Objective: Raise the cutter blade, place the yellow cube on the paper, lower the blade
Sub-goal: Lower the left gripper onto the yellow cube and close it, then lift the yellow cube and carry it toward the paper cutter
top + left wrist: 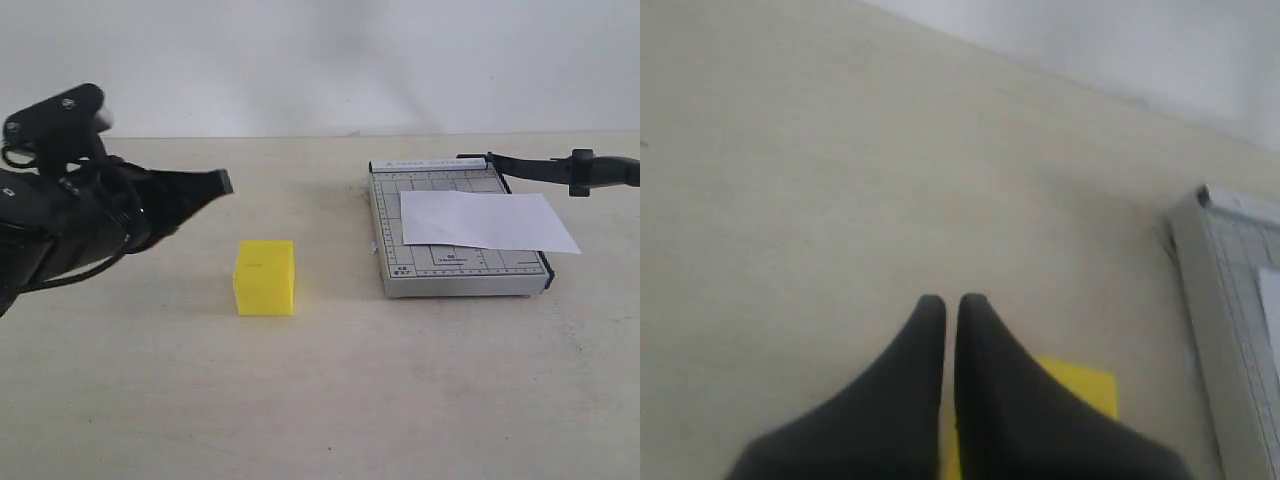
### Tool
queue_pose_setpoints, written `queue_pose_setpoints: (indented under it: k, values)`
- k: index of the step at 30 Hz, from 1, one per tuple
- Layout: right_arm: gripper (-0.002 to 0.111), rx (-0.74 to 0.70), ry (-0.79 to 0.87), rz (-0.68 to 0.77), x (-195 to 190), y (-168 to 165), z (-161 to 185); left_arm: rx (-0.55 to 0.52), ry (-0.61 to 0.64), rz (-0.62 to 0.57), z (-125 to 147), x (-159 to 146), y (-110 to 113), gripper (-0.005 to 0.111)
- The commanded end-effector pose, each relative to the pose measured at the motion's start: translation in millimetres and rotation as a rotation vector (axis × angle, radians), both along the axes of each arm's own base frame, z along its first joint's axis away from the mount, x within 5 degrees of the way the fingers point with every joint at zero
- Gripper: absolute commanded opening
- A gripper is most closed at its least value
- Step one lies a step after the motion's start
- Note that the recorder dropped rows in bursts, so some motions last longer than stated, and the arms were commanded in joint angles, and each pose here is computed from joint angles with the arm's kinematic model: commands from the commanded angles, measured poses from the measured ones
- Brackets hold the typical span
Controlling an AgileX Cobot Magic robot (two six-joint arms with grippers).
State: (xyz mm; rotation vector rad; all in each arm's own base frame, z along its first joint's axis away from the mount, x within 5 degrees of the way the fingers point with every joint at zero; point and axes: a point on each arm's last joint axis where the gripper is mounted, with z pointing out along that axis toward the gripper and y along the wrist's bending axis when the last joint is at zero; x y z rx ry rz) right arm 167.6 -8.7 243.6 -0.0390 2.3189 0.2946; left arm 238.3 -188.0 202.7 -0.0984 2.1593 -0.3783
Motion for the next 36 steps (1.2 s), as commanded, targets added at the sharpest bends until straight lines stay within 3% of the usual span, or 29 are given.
queue_pose_setpoints:
  k: [1,6,11,13,16,22,28,36]
  values:
    - [0.0,-0.01,-0.004,0.007,-0.3,-0.4,1.0,0.153,-0.002,-0.382,-6.6,-13.4,-19.6,0.012]
    - [0.0,-0.008,-0.004,0.005,-0.3,-0.4,1.0,0.152,0.046,-0.45,-10.1,-18.9,-23.0,0.037]
    - [0.0,-0.007,-0.004,0.005,-0.3,-0.3,1.1,0.083,0.072,-0.379,-10.6,-17.3,-22.5,0.092]
    - [0.0,0.0,-0.004,0.0,-0.2,-0.2,1.2,0.079,0.094,-0.368,-16.3,-14.8,-25.1,0.101]
    - [0.0,0.004,-0.005,-0.001,-0.1,-0.1,1.4,0.058,0.144,-0.38,-24.8,-4.1,-41.1,0.098]
    - [0.0,0.009,-0.005,-0.005,0.0,0.0,1.5,0.128,0.126,-0.396,-45.6,20.9,-63.2,0.096]
    - [0.0,0.012,-0.003,-0.005,-0.1,0.1,1.4,0.159,0.18,-0.39,-72.1,27.4,-69.6,0.096]
    - [0.0,0.012,-0.003,-0.005,-0.1,0.1,1.4,0.165,0.181,-0.385,-77.9,31.8,-73.3,0.091]
